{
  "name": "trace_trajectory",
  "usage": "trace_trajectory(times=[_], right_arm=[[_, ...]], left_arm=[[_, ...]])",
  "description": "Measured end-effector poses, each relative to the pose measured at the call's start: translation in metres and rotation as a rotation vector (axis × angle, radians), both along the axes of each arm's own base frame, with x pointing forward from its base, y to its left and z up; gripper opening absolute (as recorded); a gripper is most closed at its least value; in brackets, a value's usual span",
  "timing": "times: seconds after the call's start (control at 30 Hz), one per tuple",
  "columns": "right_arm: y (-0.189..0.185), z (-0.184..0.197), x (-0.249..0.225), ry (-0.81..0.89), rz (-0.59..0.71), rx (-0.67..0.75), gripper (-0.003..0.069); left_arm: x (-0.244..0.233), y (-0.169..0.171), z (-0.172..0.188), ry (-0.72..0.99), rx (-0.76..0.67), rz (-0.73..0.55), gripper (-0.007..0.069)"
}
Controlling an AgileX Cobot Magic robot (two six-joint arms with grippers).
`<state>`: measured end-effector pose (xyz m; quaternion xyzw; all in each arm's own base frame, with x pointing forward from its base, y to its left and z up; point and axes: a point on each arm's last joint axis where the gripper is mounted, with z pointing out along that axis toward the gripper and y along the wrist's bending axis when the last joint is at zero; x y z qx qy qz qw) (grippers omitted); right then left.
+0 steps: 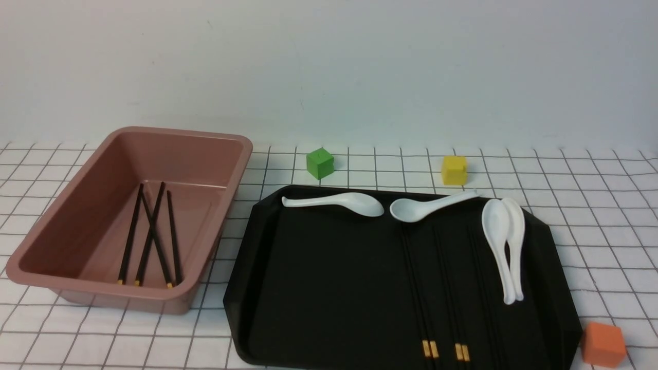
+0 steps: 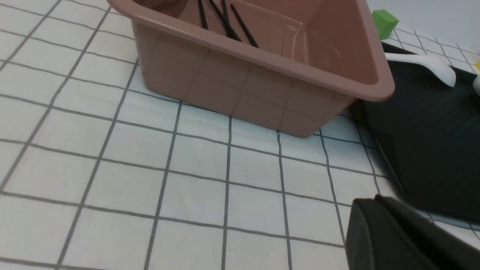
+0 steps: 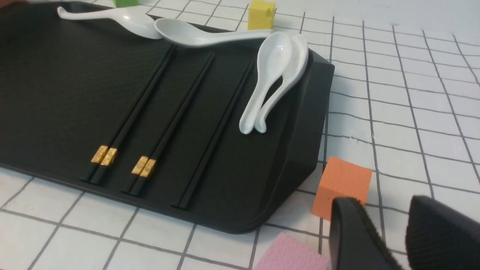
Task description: On white black tablecloth take chopsticks from black tray and put them in box.
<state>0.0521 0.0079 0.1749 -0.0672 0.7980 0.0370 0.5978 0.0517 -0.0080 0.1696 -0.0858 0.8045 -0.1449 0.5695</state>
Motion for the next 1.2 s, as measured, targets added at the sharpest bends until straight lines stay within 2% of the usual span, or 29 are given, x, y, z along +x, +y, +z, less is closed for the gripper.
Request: trace_trajectory(times=[1.2], right_arm=[[0.0000,0.0000,0.0000,0.000,0.000,0.000,0.0240]], left_arm=[[0.0000,0.0000,0.0000,0.000,-0.001,0.000,0.0018]])
